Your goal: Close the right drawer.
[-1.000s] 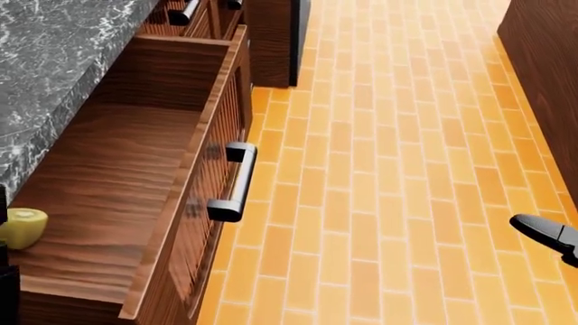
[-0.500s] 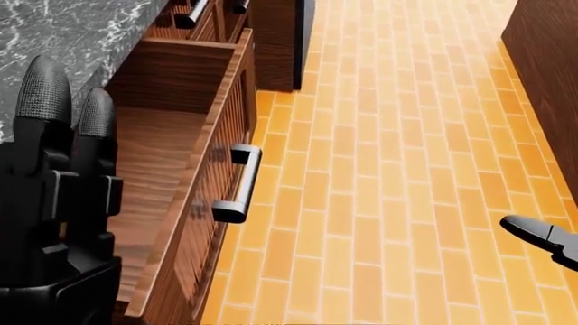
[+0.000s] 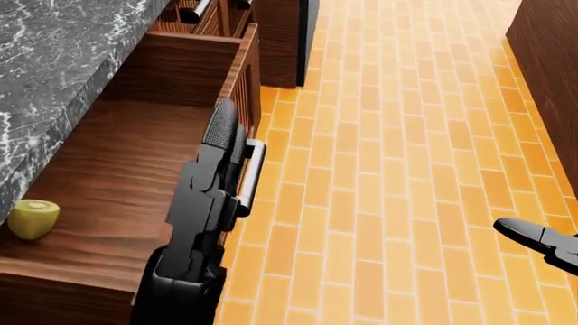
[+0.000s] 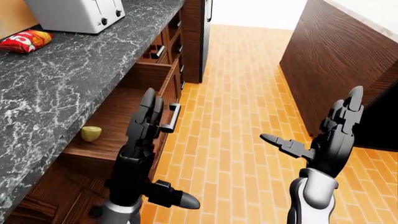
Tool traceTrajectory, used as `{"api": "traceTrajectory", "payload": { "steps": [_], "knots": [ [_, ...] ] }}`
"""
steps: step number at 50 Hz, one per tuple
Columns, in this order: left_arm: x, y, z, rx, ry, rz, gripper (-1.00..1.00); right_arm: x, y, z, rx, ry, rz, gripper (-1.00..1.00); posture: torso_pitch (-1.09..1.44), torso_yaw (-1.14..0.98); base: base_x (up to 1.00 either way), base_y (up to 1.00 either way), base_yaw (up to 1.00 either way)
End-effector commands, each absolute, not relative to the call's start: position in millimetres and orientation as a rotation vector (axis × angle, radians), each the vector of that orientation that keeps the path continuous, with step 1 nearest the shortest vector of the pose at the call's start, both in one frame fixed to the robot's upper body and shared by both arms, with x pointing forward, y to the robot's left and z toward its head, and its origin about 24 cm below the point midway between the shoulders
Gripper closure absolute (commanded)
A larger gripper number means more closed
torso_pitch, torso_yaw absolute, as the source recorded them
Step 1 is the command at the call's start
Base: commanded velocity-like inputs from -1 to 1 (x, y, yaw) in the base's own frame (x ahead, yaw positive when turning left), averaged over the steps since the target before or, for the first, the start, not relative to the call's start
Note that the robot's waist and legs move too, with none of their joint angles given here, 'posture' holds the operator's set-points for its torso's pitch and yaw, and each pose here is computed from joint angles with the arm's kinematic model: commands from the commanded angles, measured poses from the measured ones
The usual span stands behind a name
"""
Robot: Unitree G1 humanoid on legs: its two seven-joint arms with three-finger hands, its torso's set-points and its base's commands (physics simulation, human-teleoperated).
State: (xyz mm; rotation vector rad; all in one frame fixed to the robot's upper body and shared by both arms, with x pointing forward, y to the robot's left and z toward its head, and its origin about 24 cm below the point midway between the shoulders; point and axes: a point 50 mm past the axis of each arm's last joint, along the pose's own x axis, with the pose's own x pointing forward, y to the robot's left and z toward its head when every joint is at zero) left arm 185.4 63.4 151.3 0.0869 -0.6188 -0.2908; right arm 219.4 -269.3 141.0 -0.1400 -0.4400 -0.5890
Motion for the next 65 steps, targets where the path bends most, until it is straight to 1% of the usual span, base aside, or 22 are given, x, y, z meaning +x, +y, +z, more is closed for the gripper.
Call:
{"api": "traceTrajectory", "payload": {
  "steps": [1, 13, 25, 28, 31, 39, 43, 46, 49, 54, 58, 64, 65],
  "knots": [
    [181, 62, 164, 0.073, -0.702, -0.292, -1.0, 217, -268, 156, -0.155, -0.523, -0.581, -1.0, 0.0, 0.0, 0.0, 0.0, 0.0],
    [180, 48, 146, 0.071, -0.637, -0.363, -1.0, 219, -267, 153, -0.159, -0.513, -0.576, -1.0, 0.0, 0.0, 0.0, 0.0, 0.0],
    [194, 42, 118, 0.049, -0.477, -0.395, -1.0, 221, -266, 151, -0.164, -0.508, -0.568, -1.0, 0.0, 0.0, 0.0, 0.0, 0.0],
    [201, 42, 108, 0.029, -0.409, -0.381, -1.0, 222, -266, 150, -0.166, -0.506, -0.568, -1.0, 0.0, 0.0, 0.0, 0.0, 0.0],
    [203, 42, 106, 0.02, -0.387, -0.373, -1.0, 223, -265, 149, -0.167, -0.502, -0.564, -1.0, 0.0, 0.0, 0.0, 0.0, 0.0],
    [215, 48, 92, -0.039, -0.261, -0.272, -1.0, 223, -265, 149, -0.166, -0.501, -0.565, -1.0, 0.0, 0.0, 0.0, 0.0, 0.0],
    [221, 49, 82, -0.058, -0.184, -0.245, -1.0, 223, -264, 148, -0.175, -0.501, -0.564, -1.0, 0.0, 0.0, 0.0, 0.0, 0.0],
    [223, 49, 80, -0.051, -0.17, -0.235, -1.0, 223, -264, 149, -0.176, -0.502, -0.562, -1.0, 0.0, 0.0, 0.0, 0.0, 0.0],
    [228, 50, 71, -0.077, -0.097, -0.214, -1.0, 223, -264, 149, -0.175, -0.503, -0.562, -1.0, 0.0, 0.0, 0.0, 0.0, 0.0],
    [232, 52, 67, -0.082, -0.066, -0.193, -1.0, 223, -264, 149, -0.176, -0.502, -0.561, -1.0, 0.0, 0.0, 0.0, 0.0, 0.0],
    [239, 55, 60, -0.131, 0.0, -0.169, -1.0, 224, -264, 148, -0.176, -0.501, -0.56, -1.0, 0.0, 0.0, 0.0, 0.0, 0.0],
    [242, 61, 60, -0.153, 0.014, -0.109, -1.0, 225, -263, 147, -0.177, -0.499, -0.557, -1.0, 0.0, 0.0, 0.0, 0.0, 0.0],
    [245, 63, 56, -0.16, 0.038, -0.088, -1.0, 225, -264, 147, -0.177, -0.498, -0.557, -1.0, 0.0, 0.0, 0.0, 0.0, 0.0]
  ]
}}
